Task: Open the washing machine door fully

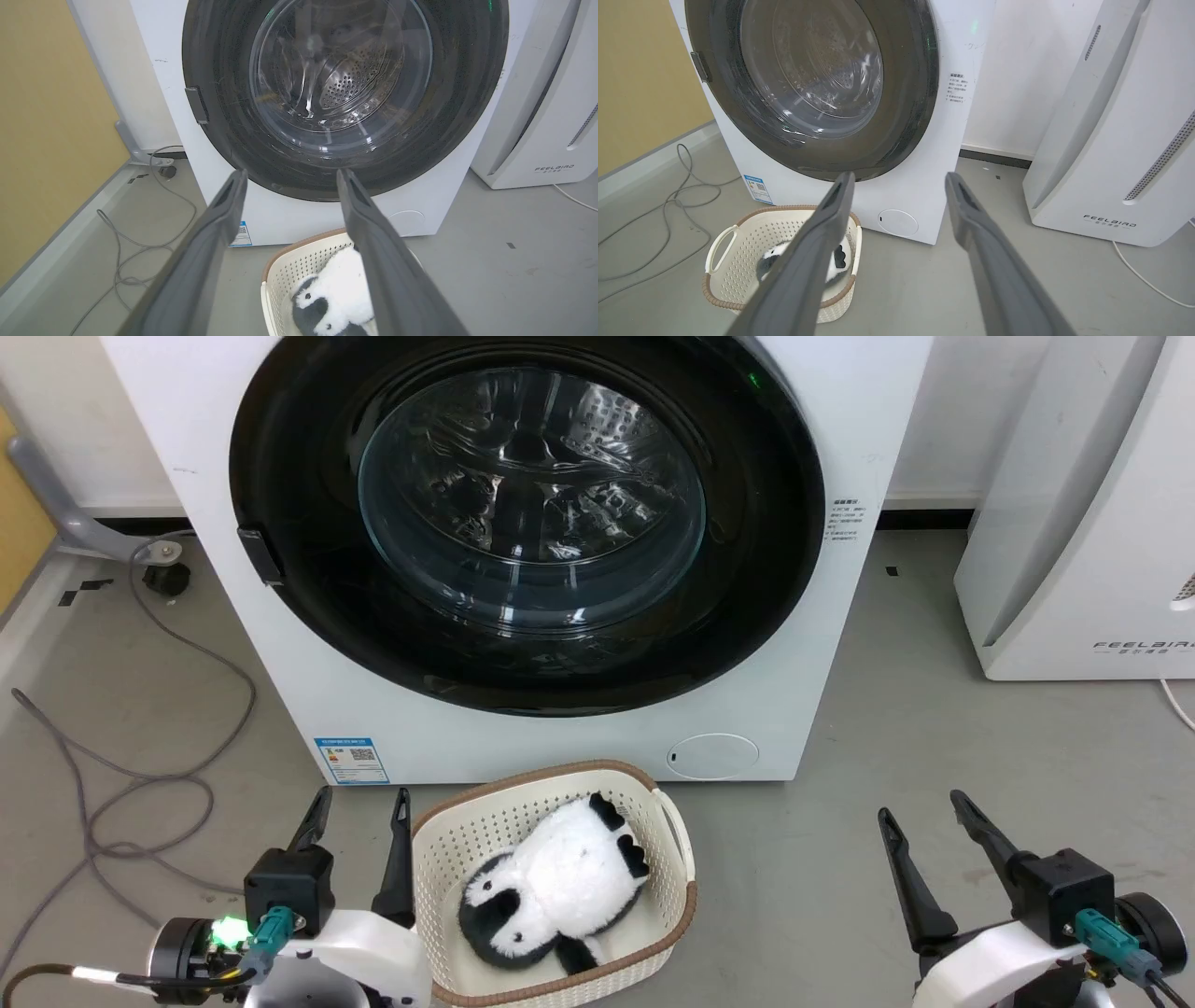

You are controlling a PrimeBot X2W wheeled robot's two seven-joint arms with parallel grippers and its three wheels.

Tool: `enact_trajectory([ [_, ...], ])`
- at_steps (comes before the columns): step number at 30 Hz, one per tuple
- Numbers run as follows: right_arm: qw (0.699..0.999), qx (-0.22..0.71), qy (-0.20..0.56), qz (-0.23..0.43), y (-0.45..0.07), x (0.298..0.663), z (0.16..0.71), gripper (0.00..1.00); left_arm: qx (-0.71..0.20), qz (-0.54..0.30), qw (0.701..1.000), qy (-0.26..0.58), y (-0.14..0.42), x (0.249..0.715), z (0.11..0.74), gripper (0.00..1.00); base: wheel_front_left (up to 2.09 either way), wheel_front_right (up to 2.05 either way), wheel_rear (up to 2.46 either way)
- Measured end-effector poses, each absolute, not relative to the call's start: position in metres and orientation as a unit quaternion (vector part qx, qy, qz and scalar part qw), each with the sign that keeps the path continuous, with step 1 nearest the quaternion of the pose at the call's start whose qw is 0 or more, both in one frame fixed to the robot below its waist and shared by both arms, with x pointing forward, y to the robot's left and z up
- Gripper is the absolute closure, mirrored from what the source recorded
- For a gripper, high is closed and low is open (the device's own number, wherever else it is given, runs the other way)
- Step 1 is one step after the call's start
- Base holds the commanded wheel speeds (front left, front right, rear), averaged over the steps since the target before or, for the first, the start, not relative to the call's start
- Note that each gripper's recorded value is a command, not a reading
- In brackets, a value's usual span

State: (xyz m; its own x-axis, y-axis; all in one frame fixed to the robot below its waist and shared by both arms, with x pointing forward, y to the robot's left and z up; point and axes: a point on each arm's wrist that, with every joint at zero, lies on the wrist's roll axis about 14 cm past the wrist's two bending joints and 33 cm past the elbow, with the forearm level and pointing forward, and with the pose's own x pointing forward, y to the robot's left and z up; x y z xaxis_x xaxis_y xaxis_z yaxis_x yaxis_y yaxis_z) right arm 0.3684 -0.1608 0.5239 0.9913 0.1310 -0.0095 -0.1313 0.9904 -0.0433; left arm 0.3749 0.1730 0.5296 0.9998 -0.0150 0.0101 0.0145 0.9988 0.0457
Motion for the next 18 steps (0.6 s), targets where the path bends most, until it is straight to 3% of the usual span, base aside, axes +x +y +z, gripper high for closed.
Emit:
enact_trajectory([
  [18, 0.997, 0.002, -0.014, 0.071, -0.1571, 0.3687, 0.5285, 0.00, 0.023, -0.018, 1.000, -0.012, 0.1655, 0.3747, 0.5271, 0.00, 0.00, 0.00, 0.00],
])
